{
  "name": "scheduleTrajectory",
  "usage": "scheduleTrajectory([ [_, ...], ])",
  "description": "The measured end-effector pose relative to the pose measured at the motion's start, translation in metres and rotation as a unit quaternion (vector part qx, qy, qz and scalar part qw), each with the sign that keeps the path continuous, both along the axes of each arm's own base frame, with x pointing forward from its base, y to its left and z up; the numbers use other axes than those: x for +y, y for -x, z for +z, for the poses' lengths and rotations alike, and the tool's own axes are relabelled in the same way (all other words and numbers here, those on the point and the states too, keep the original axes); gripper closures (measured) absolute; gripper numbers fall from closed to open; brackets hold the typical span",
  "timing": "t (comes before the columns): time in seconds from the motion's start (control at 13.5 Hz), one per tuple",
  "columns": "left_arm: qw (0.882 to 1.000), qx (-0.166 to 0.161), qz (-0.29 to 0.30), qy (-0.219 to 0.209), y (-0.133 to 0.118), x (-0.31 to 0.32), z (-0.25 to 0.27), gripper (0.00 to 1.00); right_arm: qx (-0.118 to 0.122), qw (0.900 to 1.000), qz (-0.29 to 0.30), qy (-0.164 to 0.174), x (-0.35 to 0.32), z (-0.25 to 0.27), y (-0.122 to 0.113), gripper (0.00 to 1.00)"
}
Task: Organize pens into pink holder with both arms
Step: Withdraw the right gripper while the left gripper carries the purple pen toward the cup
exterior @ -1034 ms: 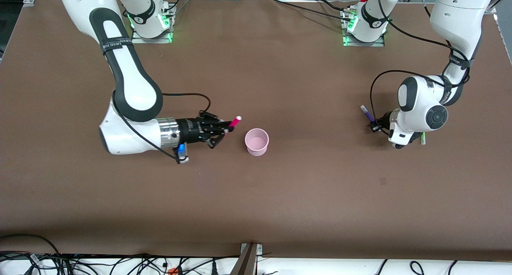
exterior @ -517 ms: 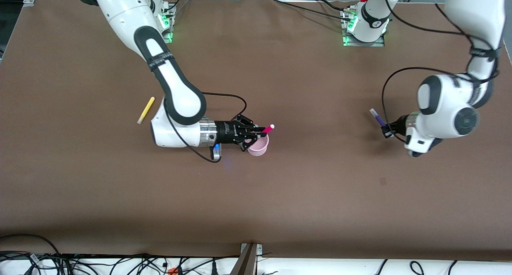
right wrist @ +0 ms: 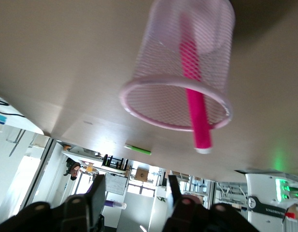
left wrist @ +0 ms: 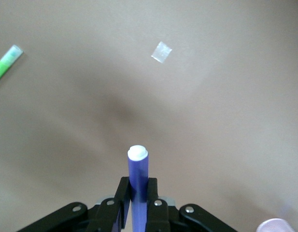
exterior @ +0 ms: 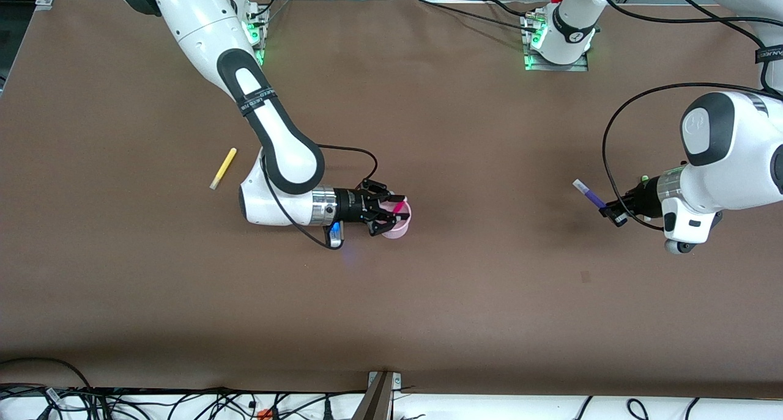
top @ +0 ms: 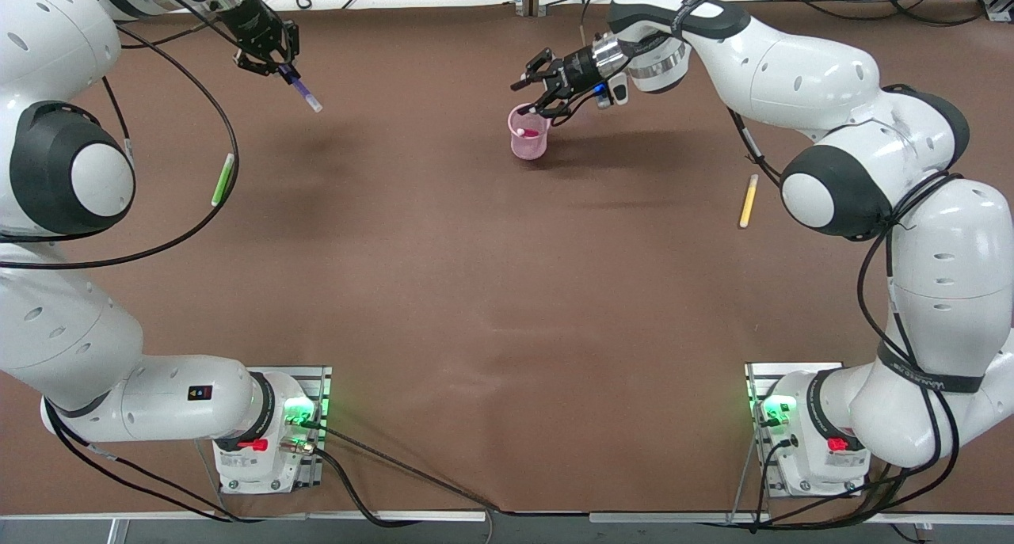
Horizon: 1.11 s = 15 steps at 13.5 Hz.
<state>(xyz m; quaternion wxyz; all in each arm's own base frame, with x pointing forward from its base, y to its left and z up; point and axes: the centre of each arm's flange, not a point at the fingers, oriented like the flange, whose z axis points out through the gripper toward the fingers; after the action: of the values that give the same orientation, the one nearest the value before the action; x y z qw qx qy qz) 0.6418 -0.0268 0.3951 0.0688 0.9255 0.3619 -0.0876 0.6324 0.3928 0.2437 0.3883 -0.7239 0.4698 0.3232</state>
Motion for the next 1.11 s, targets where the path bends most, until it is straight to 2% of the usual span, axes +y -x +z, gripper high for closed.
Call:
scheduleTrajectory([
  [0.07,1.0,-0.004,0.022,0.001,-0.004,-0.013,0.009,0.82,-0.034,0.999,0.018,0.028,-0.012,0.012,-0.009,0.27],
  [0.15,0.999,-0.008,0.046,0.002,-0.008,-0.028,0.02,0.82,-0.075,0.994,0.047,0.068,-0.025,0.032,-0.018,0.15],
  [0.22,0.997,-0.012,0.074,0.004,-0.012,-0.047,0.032,0.82,-0.121,0.982,0.083,0.116,-0.037,0.055,-0.024,0.04],
  [0.3,0.995,-0.016,0.102,0.006,-0.014,-0.069,0.044,0.82,-0.166,0.964,0.123,0.166,-0.052,0.079,-0.029,0.0],
  [0.37,0.992,-0.017,0.125,0.007,-0.016,-0.092,0.053,0.82,-0.202,0.941,0.164,0.216,-0.07,0.1,-0.033,0.0],
  [0.44,0.989,-0.015,0.145,0.008,-0.015,-0.119,0.058,0.82,-0.228,0.921,0.196,0.248,-0.09,0.118,-0.037,0.0],
  [0.59,0.982,-0.024,0.188,0.016,-0.015,-0.175,0.058,0.82,-0.266,0.89,0.255,0.27,-0.131,0.15,-0.041,0.0],
  [0.74,0.971,-0.046,0.233,0.026,-0.014,-0.224,0.05,0.82,-0.284,0.857,0.322,0.285,-0.181,0.185,-0.038,0.0],
  [0.89,0.961,-0.065,0.268,0.009,-0.008,-0.262,0.036,0.82,-0.301,0.818,0.379,0.311,-0.23,0.228,-0.027,0.0],
  [0.96,0.957,-0.074,0.28,-0.006,-0.004,-0.28,0.027,0.82,-0.311,0.803,0.396,0.319,-0.252,0.25,-0.018,0.0],
  [1.11,0.948,-0.1,0.301,-0.032,0.004,-0.312,0.008,0.82,-0.32,0.787,0.416,0.324,-0.29,0.289,0.009,0.0],
])
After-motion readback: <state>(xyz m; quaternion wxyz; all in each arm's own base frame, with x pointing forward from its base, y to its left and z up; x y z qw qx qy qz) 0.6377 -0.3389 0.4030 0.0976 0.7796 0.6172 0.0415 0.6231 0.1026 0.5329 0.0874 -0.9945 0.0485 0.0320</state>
